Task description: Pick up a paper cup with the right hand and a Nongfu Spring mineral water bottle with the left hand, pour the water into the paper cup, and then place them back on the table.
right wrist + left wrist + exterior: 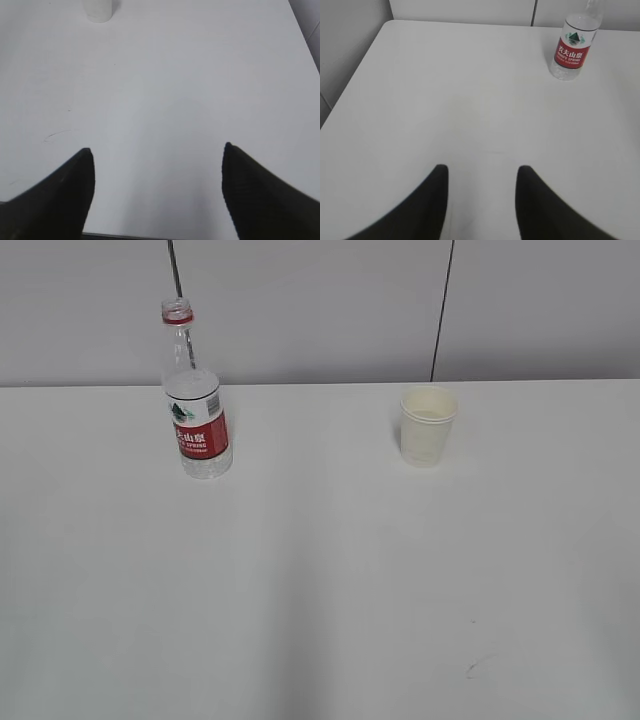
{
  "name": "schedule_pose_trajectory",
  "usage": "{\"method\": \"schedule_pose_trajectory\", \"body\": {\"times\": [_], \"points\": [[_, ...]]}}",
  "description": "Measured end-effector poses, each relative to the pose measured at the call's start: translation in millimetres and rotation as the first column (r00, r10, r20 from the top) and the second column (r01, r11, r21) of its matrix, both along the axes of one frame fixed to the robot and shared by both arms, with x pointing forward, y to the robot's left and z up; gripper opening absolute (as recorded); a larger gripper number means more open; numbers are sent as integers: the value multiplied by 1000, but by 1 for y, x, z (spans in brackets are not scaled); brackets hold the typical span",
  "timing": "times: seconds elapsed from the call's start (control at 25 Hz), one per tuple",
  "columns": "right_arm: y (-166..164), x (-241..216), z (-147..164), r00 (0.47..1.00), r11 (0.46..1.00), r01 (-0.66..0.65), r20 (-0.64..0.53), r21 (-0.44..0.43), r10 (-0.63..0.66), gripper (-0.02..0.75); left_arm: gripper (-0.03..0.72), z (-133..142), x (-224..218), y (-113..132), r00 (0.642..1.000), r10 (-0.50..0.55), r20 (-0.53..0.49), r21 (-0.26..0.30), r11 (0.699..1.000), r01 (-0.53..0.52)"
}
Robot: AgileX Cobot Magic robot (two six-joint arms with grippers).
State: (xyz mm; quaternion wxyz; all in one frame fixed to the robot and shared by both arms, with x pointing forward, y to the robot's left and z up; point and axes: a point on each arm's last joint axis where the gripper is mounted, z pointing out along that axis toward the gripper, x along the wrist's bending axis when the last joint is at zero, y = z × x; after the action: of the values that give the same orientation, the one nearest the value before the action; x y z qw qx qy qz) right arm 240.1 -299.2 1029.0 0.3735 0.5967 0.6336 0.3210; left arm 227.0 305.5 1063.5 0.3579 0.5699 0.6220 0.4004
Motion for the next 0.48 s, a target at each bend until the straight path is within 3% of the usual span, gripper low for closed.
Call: {"method": "schedule_pose_trajectory", "body": {"times": [0.48], "points": [[0,0,0,1000,1000,19,2,0,-19,585,251,0,-2,0,1000,-1,9,0,1000,1]]}}
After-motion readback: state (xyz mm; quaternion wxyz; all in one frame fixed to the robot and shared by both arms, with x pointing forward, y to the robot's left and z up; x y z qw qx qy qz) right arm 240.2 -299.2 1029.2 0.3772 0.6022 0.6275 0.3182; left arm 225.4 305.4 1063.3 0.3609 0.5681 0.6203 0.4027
